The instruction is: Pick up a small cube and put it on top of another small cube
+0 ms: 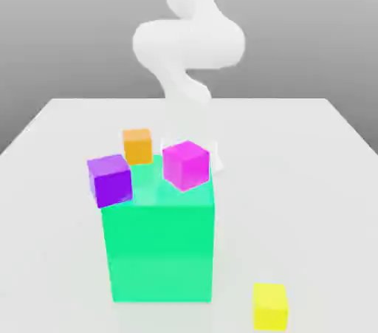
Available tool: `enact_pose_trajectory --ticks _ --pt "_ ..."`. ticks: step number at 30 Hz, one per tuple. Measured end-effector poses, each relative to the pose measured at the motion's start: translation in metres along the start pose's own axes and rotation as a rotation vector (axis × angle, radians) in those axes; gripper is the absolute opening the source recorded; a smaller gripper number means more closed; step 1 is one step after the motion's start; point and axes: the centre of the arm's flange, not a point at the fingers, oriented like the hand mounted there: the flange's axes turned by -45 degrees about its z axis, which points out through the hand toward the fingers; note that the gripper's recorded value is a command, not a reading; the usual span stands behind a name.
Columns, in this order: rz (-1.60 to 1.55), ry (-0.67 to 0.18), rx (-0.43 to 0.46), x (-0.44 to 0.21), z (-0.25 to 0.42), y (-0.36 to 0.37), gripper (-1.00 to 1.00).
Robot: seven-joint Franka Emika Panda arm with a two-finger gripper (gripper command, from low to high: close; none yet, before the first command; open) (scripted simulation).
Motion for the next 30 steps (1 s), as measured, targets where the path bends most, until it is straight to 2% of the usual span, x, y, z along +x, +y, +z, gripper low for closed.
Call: enact_pose_trajectory --ticks 13,23,30 --pt "-0.522 -0.273 0.279 -0.051 0.222 -0.052 0.0" --pt "-0.948 -0.449 0.438 -0.15 0.351 -0.107 0.0" --pt "-1.253 -0.572 0.51 -0.233 0.413 -0.12 0.0"
